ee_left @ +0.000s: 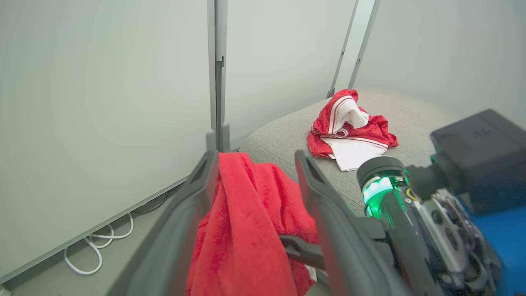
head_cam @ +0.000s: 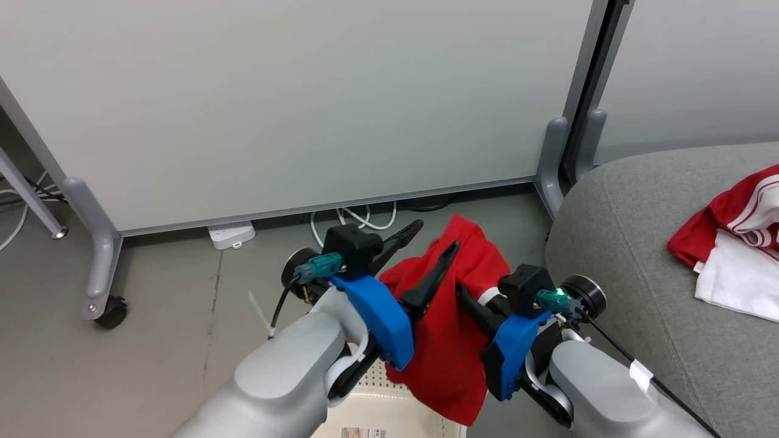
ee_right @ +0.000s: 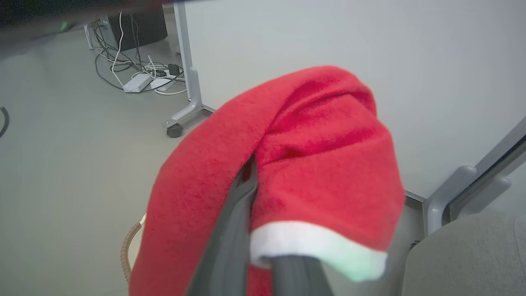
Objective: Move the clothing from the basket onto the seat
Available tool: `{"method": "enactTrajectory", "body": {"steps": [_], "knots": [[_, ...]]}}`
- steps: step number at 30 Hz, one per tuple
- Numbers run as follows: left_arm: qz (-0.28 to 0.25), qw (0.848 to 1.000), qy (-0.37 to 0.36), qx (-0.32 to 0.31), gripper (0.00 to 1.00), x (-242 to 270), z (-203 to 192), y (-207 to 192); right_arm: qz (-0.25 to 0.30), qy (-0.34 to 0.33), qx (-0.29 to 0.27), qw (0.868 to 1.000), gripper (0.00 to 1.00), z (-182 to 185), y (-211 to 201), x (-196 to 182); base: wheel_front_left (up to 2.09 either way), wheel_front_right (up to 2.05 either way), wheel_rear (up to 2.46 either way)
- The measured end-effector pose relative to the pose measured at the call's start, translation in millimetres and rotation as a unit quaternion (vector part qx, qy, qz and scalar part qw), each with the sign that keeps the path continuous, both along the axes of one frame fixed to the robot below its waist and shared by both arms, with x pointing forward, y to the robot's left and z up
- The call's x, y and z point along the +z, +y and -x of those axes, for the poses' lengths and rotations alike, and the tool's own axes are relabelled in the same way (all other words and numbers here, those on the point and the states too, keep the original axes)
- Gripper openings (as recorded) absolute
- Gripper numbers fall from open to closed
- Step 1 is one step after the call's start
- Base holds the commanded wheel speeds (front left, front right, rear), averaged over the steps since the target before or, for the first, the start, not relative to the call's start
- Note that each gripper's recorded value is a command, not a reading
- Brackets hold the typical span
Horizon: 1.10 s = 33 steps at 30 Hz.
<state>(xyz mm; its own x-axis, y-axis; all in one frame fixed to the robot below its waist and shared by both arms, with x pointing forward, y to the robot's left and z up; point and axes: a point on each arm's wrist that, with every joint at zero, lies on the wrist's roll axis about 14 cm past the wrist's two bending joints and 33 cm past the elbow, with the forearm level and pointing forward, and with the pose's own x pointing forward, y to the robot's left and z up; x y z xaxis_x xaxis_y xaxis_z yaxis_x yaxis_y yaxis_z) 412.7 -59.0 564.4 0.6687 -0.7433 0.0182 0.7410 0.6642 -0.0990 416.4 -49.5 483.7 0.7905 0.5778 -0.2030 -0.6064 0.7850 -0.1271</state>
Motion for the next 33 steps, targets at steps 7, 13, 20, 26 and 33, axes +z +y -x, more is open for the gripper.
{"method": "enactTrajectory", "body": {"steps": [7,13,20,26,33], "knots": [[0.026,0.998,0.006,0.052,1.0,-20.5,9.0,33.9,-0.008,-0.007,-0.011,1.0,0.0,-5.5,-6.1,2.4,0.0,0.0,0.0],[0.028,0.993,0.007,0.114,1.0,-41.8,17.8,76.6,-0.012,-0.01,-0.022,1.0,0.0,-15.1,-13.3,3.1,0.0,0.0,0.0],[0.022,0.985,0.017,0.168,1.0,-64.0,33.7,110.9,-0.015,-0.014,-0.028,0.999,0.0,-20.7,-15.7,3.9,0.0,0.0,0.0],[0.018,0.983,0.023,0.183,1.0,-73.5,42.2,122.3,-0.016,-0.014,-0.033,0.999,0.0,-20.1,-17.4,3.8,0.0,0.0,0.0],[0.02,0.982,0.019,0.189,1.0,-73.5,43.2,124.1,-0.016,-0.014,-0.038,0.999,0.0,-18.1,-20.8,3.4,0.0,0.0,0.0]]}}
